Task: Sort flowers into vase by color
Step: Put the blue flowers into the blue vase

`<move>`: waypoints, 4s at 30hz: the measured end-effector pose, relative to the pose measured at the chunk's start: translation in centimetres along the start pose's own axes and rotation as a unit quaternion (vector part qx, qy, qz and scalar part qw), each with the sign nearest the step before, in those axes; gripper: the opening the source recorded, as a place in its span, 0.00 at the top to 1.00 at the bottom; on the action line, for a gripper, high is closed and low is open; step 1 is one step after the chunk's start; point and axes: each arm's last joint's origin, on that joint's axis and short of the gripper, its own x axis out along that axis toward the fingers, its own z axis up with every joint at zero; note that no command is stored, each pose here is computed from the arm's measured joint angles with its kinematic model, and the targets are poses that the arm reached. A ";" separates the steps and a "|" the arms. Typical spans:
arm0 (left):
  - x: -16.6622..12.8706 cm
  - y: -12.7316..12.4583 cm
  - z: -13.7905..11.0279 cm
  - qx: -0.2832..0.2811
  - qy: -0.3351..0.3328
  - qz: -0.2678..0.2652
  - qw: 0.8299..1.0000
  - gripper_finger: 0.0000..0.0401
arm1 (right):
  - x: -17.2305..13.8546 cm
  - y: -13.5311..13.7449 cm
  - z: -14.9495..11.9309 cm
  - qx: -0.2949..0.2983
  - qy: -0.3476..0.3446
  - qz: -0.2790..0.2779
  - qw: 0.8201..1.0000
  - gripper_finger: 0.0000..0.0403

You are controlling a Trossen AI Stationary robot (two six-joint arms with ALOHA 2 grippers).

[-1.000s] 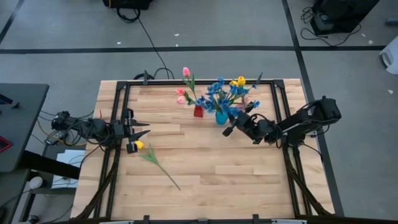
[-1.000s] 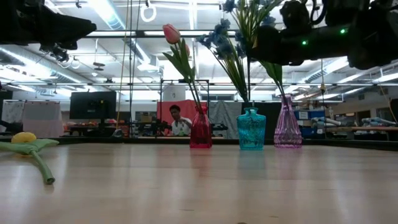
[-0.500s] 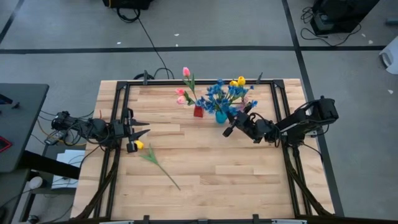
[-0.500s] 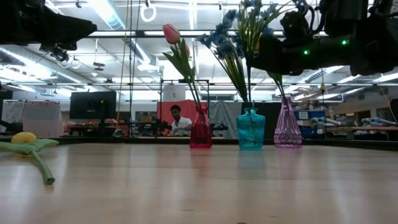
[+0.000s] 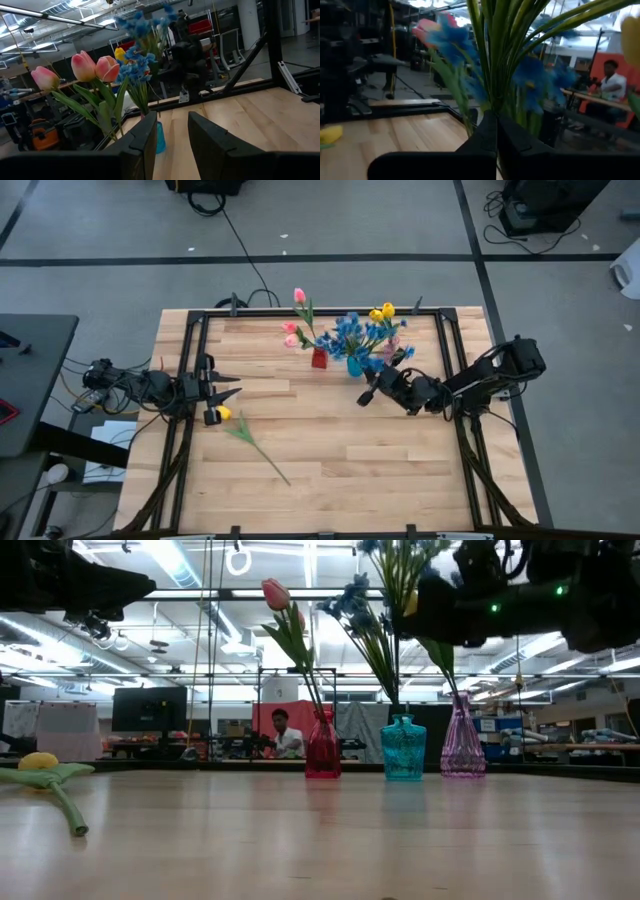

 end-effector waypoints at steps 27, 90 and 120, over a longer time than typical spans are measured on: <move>0.0 -0.1 -0.3 0.023 0.016 -0.006 1.000 0.71 | 1.0 2.8 -0.6 -0.324 0.025 0.167 0.931 0.98; 0.0 0.2 0.2 0.011 -0.008 0.017 1.000 0.71 | -2.0 0.1 -4.0 0.041 0.132 -0.024 0.990 0.66; -0.1 0.6 1.3 -0.080 -0.065 0.027 0.994 0.71 | -0.6 0.5 2.6 0.085 0.224 -0.051 0.970 0.57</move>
